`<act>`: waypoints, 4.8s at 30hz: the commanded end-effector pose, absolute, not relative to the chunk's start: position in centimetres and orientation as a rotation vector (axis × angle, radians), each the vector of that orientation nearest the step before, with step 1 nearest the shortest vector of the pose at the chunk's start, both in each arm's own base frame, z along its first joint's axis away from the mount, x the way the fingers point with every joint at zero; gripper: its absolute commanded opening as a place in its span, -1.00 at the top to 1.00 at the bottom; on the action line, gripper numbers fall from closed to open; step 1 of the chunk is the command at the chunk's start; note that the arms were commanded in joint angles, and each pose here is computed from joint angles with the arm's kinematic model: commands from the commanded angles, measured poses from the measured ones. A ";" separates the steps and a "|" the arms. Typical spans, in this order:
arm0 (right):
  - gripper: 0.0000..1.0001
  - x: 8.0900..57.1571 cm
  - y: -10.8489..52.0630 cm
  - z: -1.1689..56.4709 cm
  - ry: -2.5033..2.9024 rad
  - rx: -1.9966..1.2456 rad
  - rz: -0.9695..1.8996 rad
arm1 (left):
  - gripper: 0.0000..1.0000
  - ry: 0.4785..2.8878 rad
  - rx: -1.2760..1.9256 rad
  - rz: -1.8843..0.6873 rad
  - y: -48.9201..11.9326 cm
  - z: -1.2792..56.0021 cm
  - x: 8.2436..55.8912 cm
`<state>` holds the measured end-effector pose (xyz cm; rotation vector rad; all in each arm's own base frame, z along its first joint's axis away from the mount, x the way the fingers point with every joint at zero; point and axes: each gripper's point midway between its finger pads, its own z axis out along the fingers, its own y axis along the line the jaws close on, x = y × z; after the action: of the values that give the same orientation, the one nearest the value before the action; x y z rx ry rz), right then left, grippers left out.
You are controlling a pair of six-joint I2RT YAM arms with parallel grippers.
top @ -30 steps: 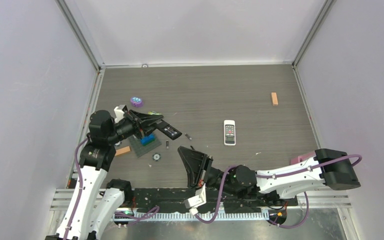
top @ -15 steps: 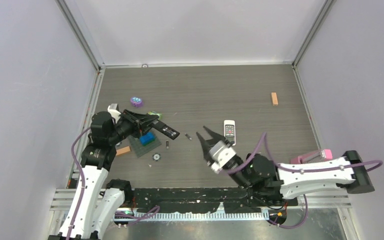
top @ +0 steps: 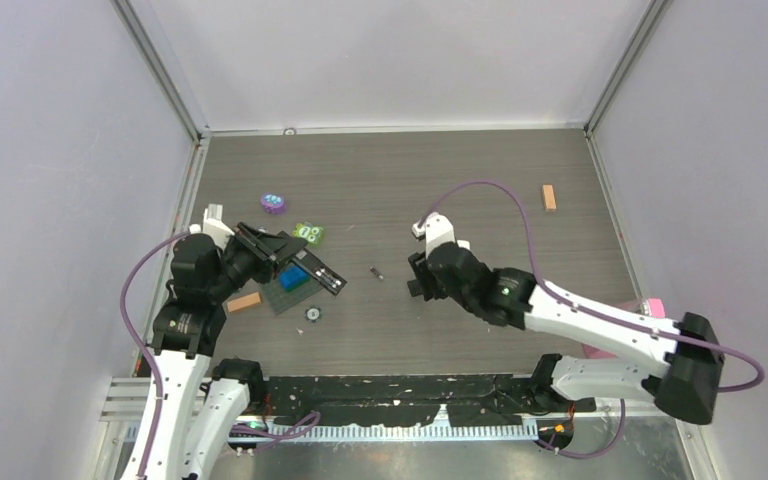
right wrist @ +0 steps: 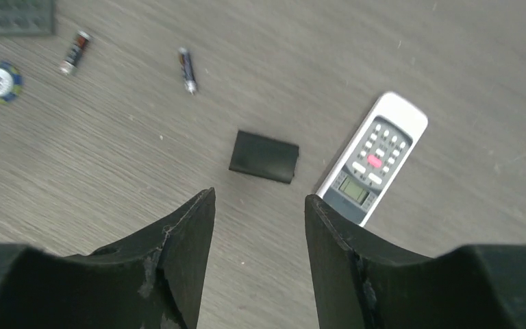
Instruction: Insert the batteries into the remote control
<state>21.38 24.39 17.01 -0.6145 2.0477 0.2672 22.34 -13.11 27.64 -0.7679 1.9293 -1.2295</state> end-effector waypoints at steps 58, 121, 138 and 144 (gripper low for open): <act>-0.22 24.5 25.9 1.1 2.517 1.447 -0.163 | 1.00 1.957 -0.594 -1.001 -11.4 25.9 23.2; 0.88 9.6 36.7 25.4 2.122 -0.855 0.601 | 1.00 1.759 -0.176 -1.342 -18.8 26.5 19.3; 0.89 10.3 38.4 23.4 2.107 -0.921 0.534 | 1.00 1.794 -0.208 -1.397 -19.3 26.7 19.0; 0.88 10.7 38.2 22.7 2.127 -0.901 0.535 | 1.00 1.796 -0.196 -1.425 -19.5 26.9 18.6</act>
<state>10.10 37.10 20.71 -0.9633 2.1703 0.4612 19.11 -19.19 24.14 -0.2501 1.8753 -1.3669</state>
